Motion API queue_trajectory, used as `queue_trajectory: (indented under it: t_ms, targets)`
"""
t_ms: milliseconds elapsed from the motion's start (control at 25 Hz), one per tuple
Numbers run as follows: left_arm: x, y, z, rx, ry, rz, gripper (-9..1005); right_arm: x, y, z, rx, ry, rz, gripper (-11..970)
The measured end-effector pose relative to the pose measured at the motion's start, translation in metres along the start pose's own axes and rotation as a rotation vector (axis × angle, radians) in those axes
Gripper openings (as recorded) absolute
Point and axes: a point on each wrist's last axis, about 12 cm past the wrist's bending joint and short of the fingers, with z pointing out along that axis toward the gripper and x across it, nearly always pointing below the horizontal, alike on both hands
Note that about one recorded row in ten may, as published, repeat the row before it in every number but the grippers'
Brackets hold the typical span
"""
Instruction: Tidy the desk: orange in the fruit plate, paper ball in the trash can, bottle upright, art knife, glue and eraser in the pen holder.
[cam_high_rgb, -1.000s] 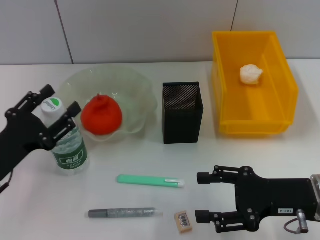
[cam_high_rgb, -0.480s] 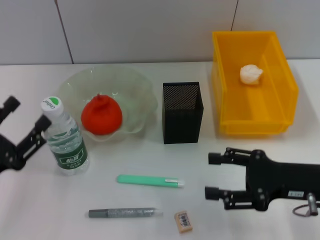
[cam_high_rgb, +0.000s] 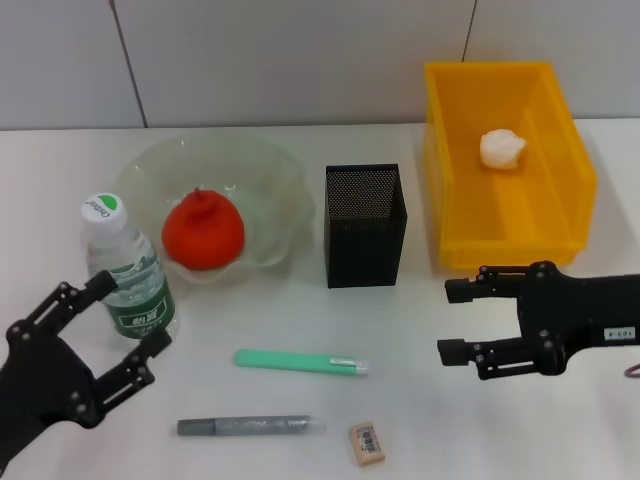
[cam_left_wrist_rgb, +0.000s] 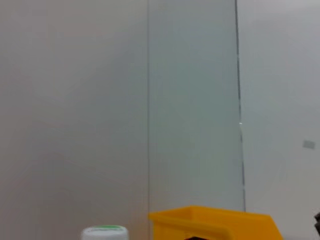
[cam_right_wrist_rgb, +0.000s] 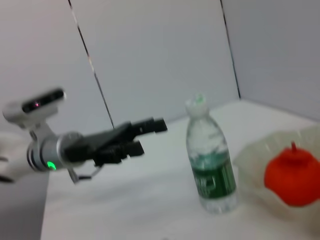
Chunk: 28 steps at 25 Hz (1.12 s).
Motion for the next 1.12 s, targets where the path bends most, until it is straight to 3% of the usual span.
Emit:
queue_trajectory:
  t_ms: [560, 920, 1120]
  targets:
    - [0.005, -0.01, 0.004, 0.072, 0.023, -0.001, 811, -0.062, -0.012, 0.028, 0.013, 0.244, -0.018, 795]
    - [0.006, -0.011, 0.006, 0.083, 0.032, -0.003, 811, -0.075, -0.004, 0.048, -0.016, 0.377, -0.074, 792]
    - [0.006, -0.012, 0.005, 0.093, 0.037, -0.007, 811, -0.099, 0.01, 0.075, -0.012, 0.493, -0.094, 791]
